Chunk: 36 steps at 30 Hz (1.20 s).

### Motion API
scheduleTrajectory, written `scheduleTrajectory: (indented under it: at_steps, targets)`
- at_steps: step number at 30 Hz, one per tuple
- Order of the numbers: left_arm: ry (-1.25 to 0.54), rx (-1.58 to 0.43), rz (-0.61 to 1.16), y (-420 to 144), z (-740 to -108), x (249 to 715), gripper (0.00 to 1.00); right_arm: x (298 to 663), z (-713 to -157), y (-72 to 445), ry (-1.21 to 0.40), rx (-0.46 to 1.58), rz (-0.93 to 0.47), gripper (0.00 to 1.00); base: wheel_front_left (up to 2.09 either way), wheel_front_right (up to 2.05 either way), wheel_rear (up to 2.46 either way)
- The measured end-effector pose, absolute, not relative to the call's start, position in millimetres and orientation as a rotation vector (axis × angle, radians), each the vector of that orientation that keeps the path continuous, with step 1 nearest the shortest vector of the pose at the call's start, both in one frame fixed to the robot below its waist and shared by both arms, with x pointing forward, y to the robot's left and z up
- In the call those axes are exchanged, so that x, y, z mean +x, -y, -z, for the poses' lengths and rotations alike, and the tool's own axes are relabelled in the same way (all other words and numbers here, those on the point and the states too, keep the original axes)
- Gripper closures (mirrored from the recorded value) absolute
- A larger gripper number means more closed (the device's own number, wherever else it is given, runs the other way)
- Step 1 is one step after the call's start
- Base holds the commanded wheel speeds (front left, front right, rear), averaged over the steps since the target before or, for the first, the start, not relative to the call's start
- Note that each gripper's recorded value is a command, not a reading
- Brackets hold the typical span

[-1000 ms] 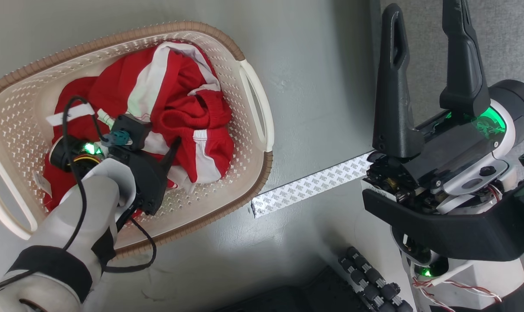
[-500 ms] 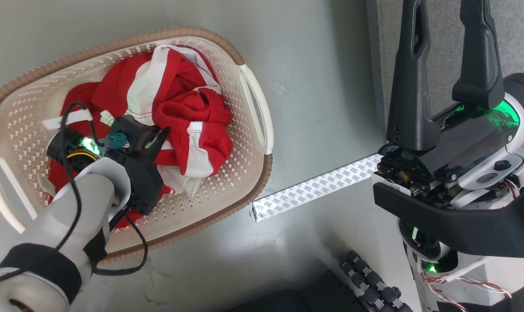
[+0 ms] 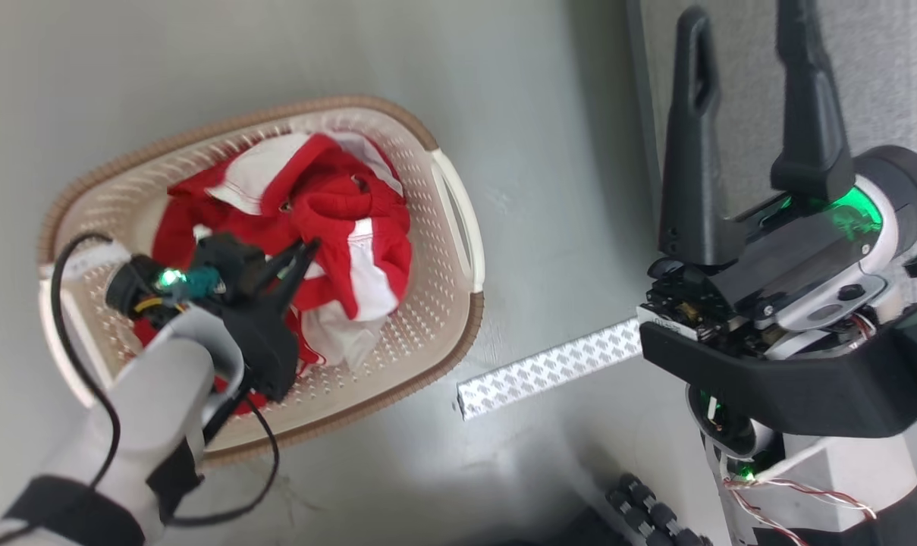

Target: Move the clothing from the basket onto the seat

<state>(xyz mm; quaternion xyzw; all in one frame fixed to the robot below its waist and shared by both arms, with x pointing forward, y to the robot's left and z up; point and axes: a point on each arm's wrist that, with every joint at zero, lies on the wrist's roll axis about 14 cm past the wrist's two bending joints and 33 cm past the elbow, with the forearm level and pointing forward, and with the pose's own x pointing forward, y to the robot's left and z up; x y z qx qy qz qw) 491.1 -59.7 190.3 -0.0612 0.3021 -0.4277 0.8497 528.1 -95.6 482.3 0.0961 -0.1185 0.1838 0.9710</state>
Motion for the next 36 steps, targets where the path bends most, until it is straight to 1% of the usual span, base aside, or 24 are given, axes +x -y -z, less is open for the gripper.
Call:
scheduleTrajectory:
  at_steps: [19,29,36]
  targets:
    - [-0.290,-0.199,0.716,19,-342,506,1.00,490,-551,64,0.343,0.164,-0.453,0.00,0.00,0.00,0.00]
    - [-0.101,-0.189,0.644,-4,-423,501,1.00,461,-581,58,0.381,0.164,-0.472,0.00,0.00,0.00,0.00]
    - [0.041,-0.183,0.615,-14,-483,491,1.00,434,-586,52,0.359,0.164,-0.495,0.00,0.00,0.00,0.00]
